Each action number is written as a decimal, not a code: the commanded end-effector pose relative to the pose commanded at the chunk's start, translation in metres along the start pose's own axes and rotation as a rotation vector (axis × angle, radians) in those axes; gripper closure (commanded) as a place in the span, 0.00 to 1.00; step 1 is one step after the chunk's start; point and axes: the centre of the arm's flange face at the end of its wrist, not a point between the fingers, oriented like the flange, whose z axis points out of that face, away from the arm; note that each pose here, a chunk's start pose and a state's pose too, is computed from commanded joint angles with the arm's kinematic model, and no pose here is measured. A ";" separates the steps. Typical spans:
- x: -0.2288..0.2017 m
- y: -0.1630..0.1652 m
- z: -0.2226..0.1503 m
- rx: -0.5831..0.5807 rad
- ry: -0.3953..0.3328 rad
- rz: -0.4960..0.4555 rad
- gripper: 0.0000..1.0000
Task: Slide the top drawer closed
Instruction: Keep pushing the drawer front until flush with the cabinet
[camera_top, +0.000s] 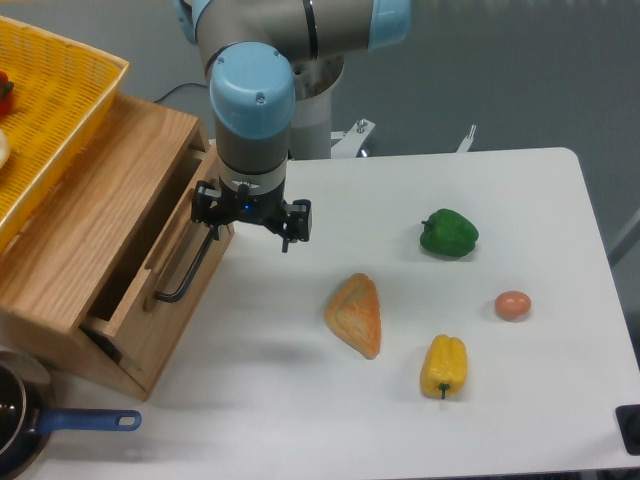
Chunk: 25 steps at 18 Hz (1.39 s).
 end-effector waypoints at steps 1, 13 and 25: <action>0.003 0.000 0.000 -0.002 0.001 0.004 0.00; 0.019 0.005 -0.006 -0.007 0.003 0.024 0.00; 0.033 0.005 -0.006 -0.007 0.004 0.027 0.00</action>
